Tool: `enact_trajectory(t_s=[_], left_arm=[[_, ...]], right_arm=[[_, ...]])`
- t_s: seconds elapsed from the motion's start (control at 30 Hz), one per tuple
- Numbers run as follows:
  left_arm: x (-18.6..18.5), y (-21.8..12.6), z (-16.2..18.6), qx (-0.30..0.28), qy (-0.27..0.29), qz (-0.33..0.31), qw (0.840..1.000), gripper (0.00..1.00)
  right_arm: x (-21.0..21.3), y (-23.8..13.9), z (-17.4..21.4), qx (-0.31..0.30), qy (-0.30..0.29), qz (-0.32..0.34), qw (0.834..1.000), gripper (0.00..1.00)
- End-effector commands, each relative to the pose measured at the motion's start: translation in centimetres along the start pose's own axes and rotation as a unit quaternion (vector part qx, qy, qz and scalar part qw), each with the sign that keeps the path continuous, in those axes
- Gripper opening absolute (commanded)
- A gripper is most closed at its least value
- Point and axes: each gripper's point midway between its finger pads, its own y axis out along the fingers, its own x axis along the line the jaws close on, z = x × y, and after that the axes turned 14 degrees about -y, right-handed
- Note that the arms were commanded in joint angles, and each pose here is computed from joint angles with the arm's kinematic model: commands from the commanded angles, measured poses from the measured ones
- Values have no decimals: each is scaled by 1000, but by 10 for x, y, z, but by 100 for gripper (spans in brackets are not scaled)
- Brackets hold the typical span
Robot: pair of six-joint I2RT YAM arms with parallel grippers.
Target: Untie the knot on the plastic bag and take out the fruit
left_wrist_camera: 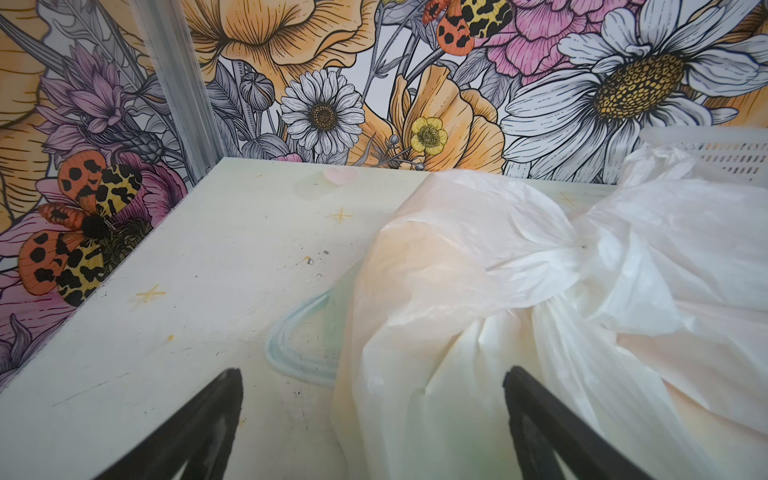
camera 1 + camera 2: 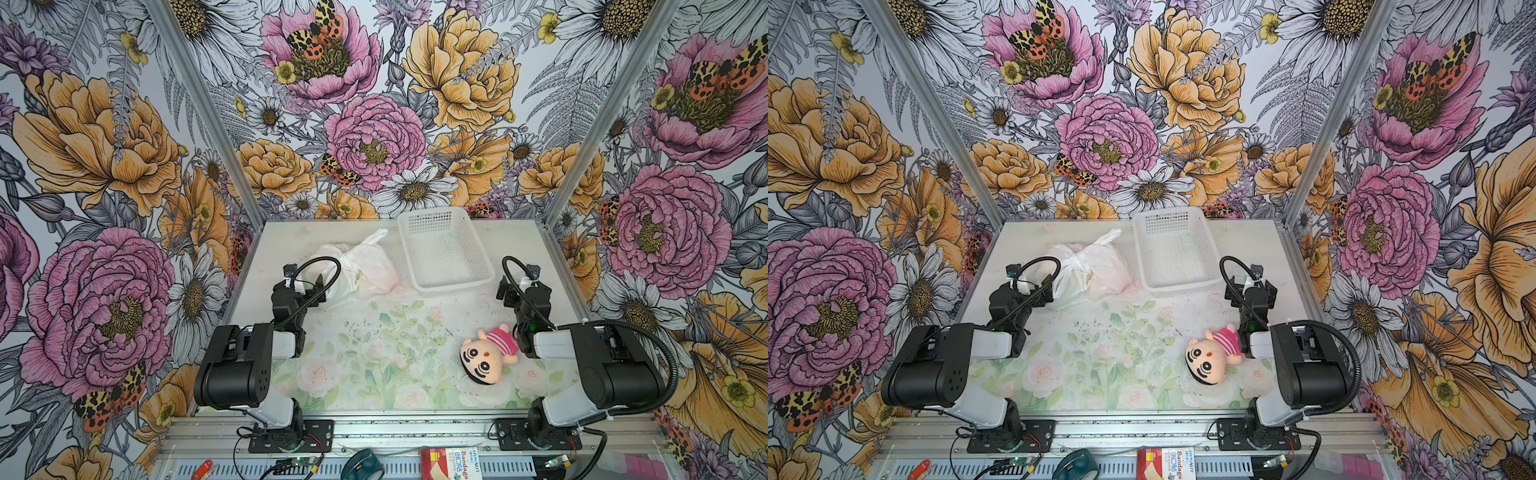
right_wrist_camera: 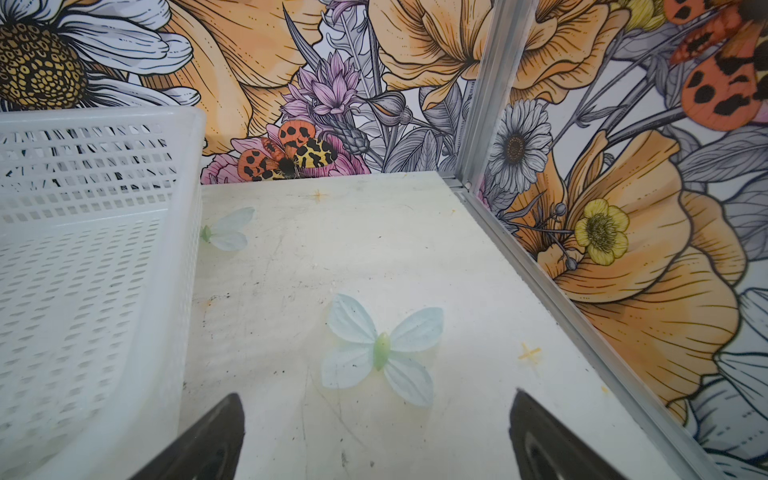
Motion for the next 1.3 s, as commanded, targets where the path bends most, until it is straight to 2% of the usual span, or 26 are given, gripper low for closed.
enact_trajectory(t_s=[0.0, 0.13, 0.23, 0.3, 0.37, 0.43, 0.53, 0.57, 0.6, 0.67, 0.7, 0.77, 0.8, 0.9, 0.97, 1.03, 1.13, 1.2, 1.27], left_arm=[[-5, 2, -9, -12, 7, 7, 1000, 99], [-7, -5, -18, -27, 6, 5, 1000, 99], [-2, -23, -57, -43, -1, -61, 997, 99], [-13, -36, -82, -51, -5, -65, 997, 98], [-19, -53, -100, -84, -18, -71, 994, 99], [-25, -70, -115, -114, -70, -52, 990, 99], [-35, -90, -138, -126, -158, -18, 979, 99], [-43, -94, -142, -106, -190, 2, 976, 99], [-52, -98, -140, -71, -201, 23, 977, 99], [-70, -104, -143, -42, -204, 68, 976, 99], [-67, -107, -141, -37, -225, 58, 972, 99], [-55, -113, -137, -47, -271, 42, 960, 99], [-48, -117, -137, -58, -299, 41, 952, 99], [-39, -128, -149, -89, -344, 54, 933, 99], [-28, -133, -148, -92, -365, 17, 927, 99], [-26, -133, -147, -90, -369, 9, 925, 99], [-32, -126, -143, -62, -353, 14, 934, 99], [-35, -116, -137, -41, -348, 16, 936, 99], [-38, -105, -129, -18, -348, 14, 937, 98]], right_arm=[[1, 2, -10, -14, -3, 1, 1000, 99], [-7, -7, -19, -24, -2, 27, 999, 99], [-28, -21, -41, -8, 11, 64, 998, 100], [-41, -32, -56, -22, 32, 86, 996, 99], [-52, -44, -64, -44, 65, 107, 991, 99], [-62, -58, -74, -70, 118, 117, 984, 100], [-61, -72, -98, -105, 184, 71, 975, 100], [-57, -76, -108, -105, 196, 44, 974, 100], [-51, -80, -123, -110, 188, 10, 976, 100], [-37, -91, -135, -89, 160, -49, 982, 99], [-33, -96, -136, -93, 164, -64, 980, 99], [-43, -104, -132, -103, 250, -52, 961, 99], [-42, -107, -132, -107, 290, -71, 948, 99], [-13, -129, -184, -183, 293, -212, 914, 100], [-1, -135, -209, -182, 300, -264, 899, 99], [9, -132, -216, -147, 305, -275, 900, 99], [29, -135, -206, -109, 250, -268, 924, 99], [40, -137, -185, -109, 220, -250, 937, 100], [39, -138, -176, -106, 235, -236, 937, 99]])
